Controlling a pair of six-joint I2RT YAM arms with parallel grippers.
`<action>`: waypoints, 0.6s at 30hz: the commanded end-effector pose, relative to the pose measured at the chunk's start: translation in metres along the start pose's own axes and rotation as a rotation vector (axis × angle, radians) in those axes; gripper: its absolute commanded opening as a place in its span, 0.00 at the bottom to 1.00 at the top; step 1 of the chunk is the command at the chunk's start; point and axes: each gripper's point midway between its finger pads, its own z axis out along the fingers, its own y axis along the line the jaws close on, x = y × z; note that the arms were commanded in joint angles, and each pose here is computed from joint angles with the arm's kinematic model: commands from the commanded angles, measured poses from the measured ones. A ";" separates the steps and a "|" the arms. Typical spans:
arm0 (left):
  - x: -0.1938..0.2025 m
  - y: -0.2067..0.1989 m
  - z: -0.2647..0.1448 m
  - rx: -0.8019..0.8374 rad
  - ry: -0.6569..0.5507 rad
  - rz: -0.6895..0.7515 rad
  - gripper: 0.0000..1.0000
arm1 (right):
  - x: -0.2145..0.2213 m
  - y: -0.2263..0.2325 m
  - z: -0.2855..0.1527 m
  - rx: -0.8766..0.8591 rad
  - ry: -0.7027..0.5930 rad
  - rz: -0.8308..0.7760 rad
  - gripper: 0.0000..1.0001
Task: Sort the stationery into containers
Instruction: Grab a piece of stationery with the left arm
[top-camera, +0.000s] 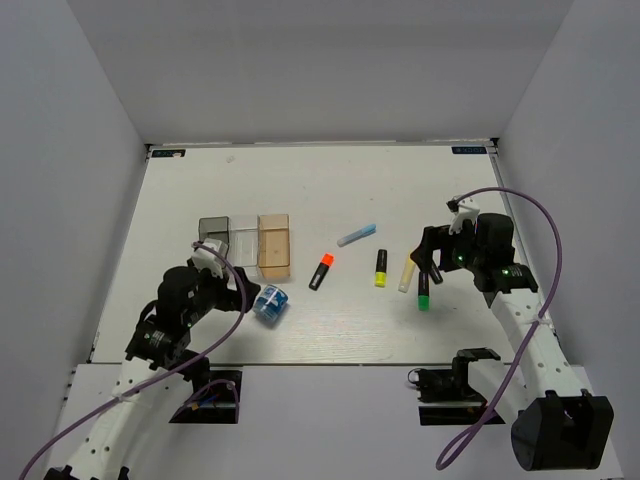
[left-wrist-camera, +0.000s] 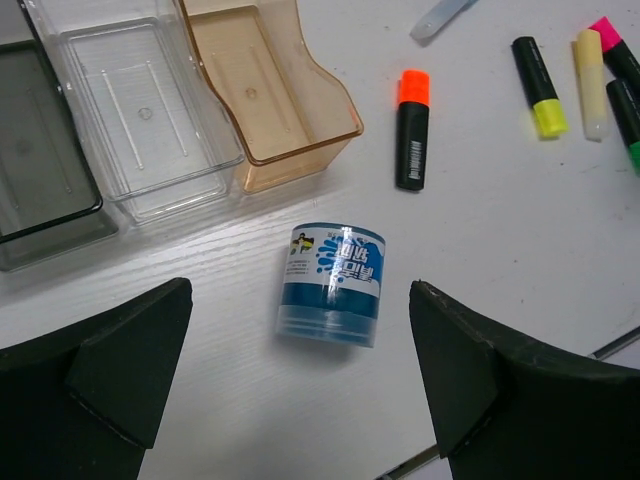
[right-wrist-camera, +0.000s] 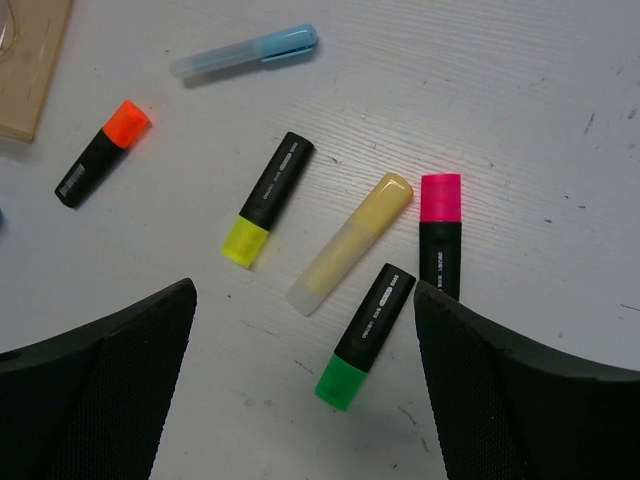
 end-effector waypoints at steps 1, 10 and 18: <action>-0.004 -0.011 0.001 0.064 -0.010 0.011 1.00 | -0.008 0.010 0.001 -0.061 -0.039 -0.003 0.90; -0.001 -0.019 0.003 0.107 0.023 -0.002 0.93 | 0.008 0.022 -0.002 -0.179 0.013 -0.211 0.90; 0.011 -0.040 0.004 0.163 0.200 -0.048 0.02 | 0.016 -0.026 -0.002 0.052 0.153 -0.280 0.90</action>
